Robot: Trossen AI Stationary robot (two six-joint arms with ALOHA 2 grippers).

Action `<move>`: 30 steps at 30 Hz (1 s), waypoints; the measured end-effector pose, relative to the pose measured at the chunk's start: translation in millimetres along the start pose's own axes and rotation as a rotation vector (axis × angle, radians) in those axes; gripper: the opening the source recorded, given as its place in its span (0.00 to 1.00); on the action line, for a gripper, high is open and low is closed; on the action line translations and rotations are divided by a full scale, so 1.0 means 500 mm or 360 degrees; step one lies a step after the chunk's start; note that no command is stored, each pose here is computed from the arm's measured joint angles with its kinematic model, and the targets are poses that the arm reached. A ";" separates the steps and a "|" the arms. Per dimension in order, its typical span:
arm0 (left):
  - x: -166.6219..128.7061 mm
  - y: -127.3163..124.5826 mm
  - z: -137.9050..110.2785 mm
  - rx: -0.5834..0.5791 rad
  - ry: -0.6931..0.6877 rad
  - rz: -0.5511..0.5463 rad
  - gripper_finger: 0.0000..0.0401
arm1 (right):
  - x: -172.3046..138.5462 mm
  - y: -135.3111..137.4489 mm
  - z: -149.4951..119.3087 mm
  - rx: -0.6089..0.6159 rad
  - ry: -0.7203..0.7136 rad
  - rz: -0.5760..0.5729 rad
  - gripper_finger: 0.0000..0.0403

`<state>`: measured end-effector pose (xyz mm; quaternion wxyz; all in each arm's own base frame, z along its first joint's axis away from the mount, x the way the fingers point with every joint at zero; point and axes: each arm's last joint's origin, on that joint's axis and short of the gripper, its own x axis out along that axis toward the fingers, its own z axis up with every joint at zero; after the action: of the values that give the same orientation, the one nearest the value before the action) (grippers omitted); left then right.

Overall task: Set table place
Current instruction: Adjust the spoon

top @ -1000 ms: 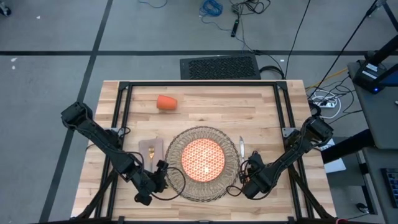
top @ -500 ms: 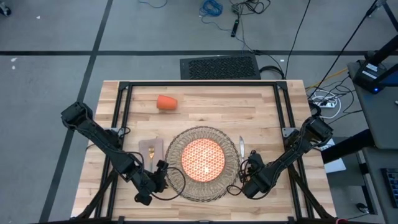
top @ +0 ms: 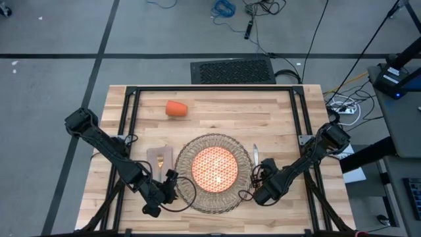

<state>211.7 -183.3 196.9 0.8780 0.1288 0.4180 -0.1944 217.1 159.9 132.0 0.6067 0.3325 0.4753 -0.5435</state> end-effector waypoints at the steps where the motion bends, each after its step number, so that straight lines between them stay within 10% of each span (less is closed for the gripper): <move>1: 0.000 0.000 0.000 0.0000 0.0000 0.0000 0.06 | 0.002 0.002 0.004 0.0000 0.0001 -0.0001 0.09; 30: 0.000 0.000 0.000 0.0002 0.0004 0.0001 0.06 | 0.040 0.009 0.076 0.0039 -0.0018 -0.0119 0.09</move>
<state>211.6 -183.1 196.8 0.8774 0.1298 0.4191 -0.1944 229.0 119.1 125.3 0.5847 0.3189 0.4771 -0.5735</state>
